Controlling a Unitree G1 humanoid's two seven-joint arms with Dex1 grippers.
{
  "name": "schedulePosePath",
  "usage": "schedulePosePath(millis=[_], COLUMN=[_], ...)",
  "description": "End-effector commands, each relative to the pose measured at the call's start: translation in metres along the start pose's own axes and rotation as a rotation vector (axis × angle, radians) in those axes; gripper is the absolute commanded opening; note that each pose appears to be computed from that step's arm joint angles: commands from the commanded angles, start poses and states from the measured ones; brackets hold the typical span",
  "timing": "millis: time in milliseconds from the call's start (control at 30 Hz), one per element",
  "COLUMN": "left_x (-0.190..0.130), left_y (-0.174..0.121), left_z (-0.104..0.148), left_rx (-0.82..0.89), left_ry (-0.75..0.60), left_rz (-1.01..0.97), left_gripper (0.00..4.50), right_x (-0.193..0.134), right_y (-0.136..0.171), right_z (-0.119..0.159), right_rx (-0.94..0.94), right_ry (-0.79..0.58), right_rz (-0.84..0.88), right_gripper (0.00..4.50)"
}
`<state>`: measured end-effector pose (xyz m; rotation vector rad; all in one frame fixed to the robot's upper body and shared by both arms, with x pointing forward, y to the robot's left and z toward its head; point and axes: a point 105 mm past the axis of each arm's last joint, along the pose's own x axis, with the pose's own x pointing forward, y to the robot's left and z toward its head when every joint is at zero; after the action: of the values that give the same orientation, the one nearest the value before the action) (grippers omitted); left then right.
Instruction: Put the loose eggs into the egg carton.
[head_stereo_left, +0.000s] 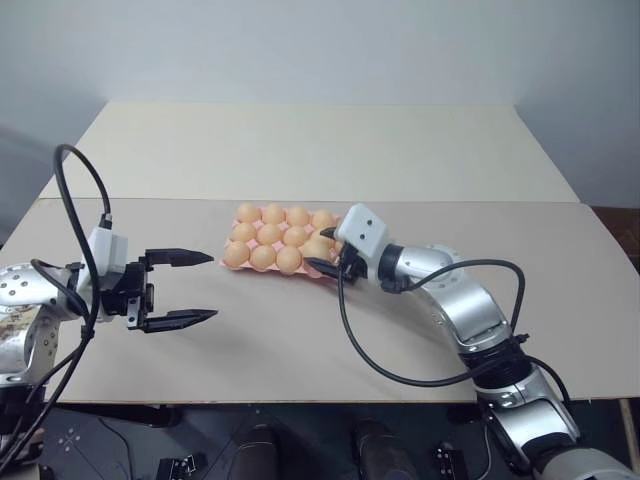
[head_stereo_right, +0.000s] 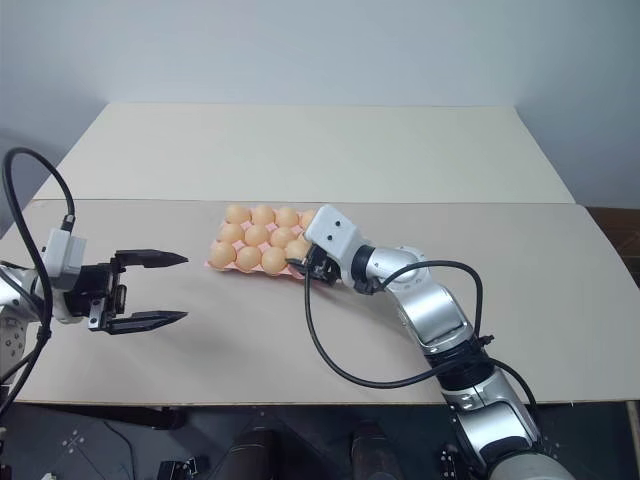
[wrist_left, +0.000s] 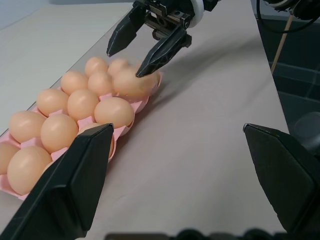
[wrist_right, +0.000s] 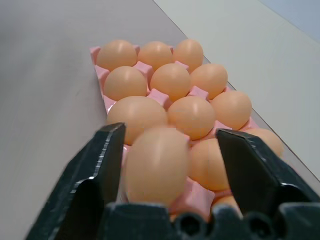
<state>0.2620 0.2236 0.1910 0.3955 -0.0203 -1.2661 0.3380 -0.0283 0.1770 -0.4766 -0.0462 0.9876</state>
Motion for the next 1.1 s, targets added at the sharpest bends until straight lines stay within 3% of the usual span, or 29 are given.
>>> schedulePosePath(millis=[33, 267, 433, 567, 667, 1100], left_x=[-0.005, -0.007, -0.016, -0.027, -0.033, -0.041], left_y=[0.002, 0.003, 0.003, 0.002, 0.001, 0.002], left_z=[0.012, 0.012, 0.012, 0.011, 0.011, 0.016], left_rx=[0.042, 0.045, 0.048, 0.047, 0.045, 0.053], left_ry=[-0.015, -0.007, 0.011, 0.030, 0.044, 0.054], left_rz=[0.020, 0.031, 0.063, 0.092, 0.103, 0.148], left_gripper=[4.50, 4.50, 4.50, 4.50, 4.50, 4.50], right_x=[-0.002, -0.017, -0.078, -0.141, -0.169, -0.182], right_y=[0.001, -0.002, -0.011, -0.019, -0.021, -0.026], right_z=[0.011, 0.015, 0.017, 0.005, -0.002, -0.014], right_rx=[-0.033, -0.049, -0.074, -0.084, -0.065, -0.041], right_ry=[-0.043, -0.048, -0.018, 0.127, 0.192, 0.235], right_rz=[0.013, 0.005, 0.045, 0.129, 0.161, 0.104], right_gripper=[4.45, 4.45, 4.45, 4.45, 4.45, 4.45])
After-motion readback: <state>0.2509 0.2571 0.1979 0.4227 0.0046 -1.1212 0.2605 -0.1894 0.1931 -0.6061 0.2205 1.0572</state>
